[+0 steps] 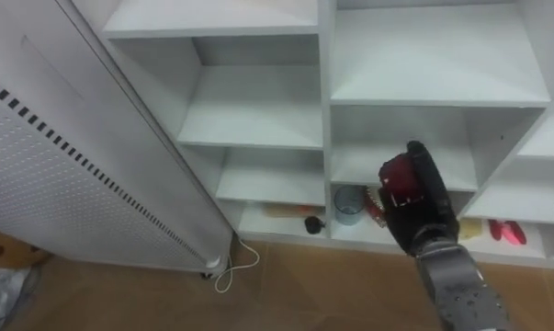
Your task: Arrange fruit in the closet
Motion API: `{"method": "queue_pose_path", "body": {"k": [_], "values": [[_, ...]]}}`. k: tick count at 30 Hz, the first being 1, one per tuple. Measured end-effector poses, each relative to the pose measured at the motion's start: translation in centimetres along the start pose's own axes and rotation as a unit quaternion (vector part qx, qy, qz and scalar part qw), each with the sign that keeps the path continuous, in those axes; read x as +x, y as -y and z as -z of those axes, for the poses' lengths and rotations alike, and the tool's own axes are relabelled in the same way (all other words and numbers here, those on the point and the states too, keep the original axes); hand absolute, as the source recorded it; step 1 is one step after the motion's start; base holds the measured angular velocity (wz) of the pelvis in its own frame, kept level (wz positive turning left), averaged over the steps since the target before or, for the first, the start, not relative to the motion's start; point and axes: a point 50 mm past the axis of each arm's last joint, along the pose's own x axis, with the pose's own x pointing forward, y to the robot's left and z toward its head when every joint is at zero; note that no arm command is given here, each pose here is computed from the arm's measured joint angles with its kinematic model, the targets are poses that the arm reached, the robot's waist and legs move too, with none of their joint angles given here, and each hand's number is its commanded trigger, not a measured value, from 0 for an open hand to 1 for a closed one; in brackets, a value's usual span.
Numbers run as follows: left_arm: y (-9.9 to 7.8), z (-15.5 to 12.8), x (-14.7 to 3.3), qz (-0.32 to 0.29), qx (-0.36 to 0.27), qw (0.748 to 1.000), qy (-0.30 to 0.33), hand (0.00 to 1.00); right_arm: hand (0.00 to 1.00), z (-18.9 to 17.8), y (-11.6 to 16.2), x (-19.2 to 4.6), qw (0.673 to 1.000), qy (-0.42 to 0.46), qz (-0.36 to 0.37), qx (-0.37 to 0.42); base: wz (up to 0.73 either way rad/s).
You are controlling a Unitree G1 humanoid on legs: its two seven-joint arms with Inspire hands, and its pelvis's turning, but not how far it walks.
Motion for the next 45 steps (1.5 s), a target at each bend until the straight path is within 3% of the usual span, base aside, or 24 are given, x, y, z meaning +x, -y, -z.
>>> {"method": "queue_pose_path", "body": {"k": [6, 19, 45], "values": [[-0.2, 1.5, -0.3, 0.0, -0.004, 1.0, -0.019, 0.0, 0.0, -0.7, -2.1, 0.0, 0.999, 0.009, -0.025, 0.018, 0.01], [0.1, 2.2, -0.6, 0.003, -0.018, 1.0, -0.026, 0.0, 0.0, -1.3, -1.3, 0.0, 0.997, 0.019, 0.044, 0.054, 0.01], [0.5, 4.4, -1.2, 0.005, -0.015, 0.998, -0.054, 0.0, 0.0, -3.6, -1.6, -0.2, 0.991, 0.072, 0.015, 0.115, -0.02]]}}
